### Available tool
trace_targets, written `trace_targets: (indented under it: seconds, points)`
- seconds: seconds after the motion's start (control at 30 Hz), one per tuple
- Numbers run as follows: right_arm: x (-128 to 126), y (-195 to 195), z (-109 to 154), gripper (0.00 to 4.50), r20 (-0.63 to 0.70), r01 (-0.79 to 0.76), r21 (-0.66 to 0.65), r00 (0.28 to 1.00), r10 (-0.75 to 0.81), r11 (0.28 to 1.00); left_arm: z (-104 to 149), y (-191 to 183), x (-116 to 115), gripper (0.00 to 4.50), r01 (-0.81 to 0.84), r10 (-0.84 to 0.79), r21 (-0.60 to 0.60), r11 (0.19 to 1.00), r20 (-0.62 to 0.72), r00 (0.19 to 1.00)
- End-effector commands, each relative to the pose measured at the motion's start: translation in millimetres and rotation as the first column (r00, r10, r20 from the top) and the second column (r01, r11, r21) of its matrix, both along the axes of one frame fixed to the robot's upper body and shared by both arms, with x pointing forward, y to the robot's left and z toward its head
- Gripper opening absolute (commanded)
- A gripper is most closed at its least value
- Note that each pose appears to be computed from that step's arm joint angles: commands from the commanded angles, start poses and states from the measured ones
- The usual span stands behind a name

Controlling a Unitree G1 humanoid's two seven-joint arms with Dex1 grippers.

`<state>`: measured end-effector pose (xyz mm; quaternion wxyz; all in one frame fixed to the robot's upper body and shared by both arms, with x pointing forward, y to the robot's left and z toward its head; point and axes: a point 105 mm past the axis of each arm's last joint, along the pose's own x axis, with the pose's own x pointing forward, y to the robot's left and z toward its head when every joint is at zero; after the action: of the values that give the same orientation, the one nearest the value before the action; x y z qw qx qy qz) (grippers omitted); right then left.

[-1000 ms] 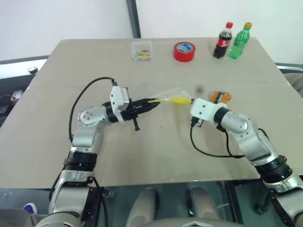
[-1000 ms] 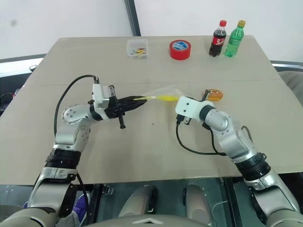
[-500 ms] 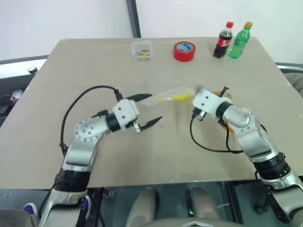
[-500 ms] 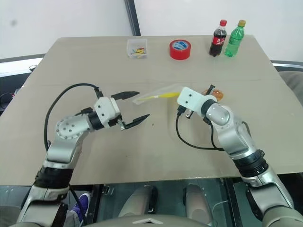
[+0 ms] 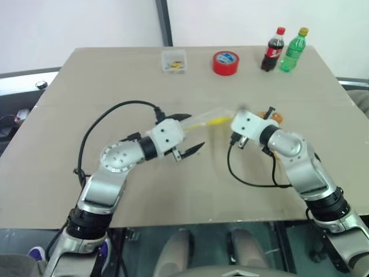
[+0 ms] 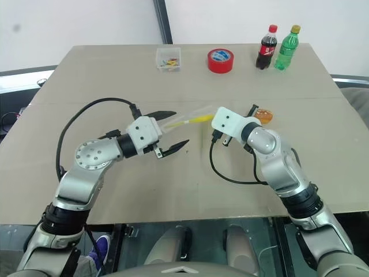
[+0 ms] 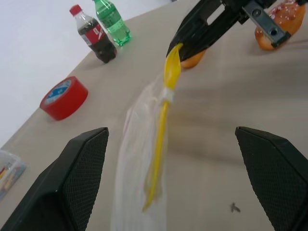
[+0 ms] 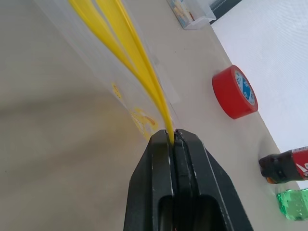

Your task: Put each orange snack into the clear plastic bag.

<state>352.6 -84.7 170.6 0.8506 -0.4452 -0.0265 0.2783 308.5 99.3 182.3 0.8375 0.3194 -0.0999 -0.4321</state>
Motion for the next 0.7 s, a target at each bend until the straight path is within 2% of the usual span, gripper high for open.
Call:
trace_targets:
  seconds: [0.03,0.17,0.23,0.33,0.43,0.53,0.63,0.7]
  points:
    - [-5,4,15,0.0,0.056,-0.014,0.006,0.998,0.013,1.0,11,-4,-5,3.6,0.024,-0.024,0.011,1.0,0.054,0.998]
    - [-4,2,14,0.0,0.055,-0.002,0.009,0.998,0.001,1.0,10,-5,-5,1.85,0.032,-0.033,0.014,0.999,0.052,0.998]
    - [-4,1,14,0.0,0.054,0.002,0.01,0.999,-0.002,1.0,8,-5,-6,1.29,0.037,-0.039,0.027,0.999,0.053,0.998]
    - [-4,-1,12,0.0,0.05,0.012,0.013,0.999,-0.013,1.0,8,-5,-4,0.05,0.032,-0.032,0.011,0.999,0.045,0.998]
    - [-7,-2,8,0.0,0.017,-0.013,-0.006,1.0,0.013,1.0,7,-3,-2,0.02,0.021,-0.022,0.013,1.0,0.052,0.998]
    - [-7,-6,14,0.97,0.041,0.014,0.039,0.999,-0.016,0.999,5,1,5,0.0,-0.002,0.002,-0.002,1.0,0.062,0.998]
    - [-12,-16,12,2.43,-0.001,0.061,0.106,0.998,-0.061,0.993,8,3,11,0.0,0.009,-0.007,-0.022,1.0,0.1,0.995]
    - [-19,-24,13,2.43,-0.06,0.092,0.2,0.995,-0.082,0.975,7,6,15,0.0,0.0,0.002,-0.02,1.0,0.111,0.994]
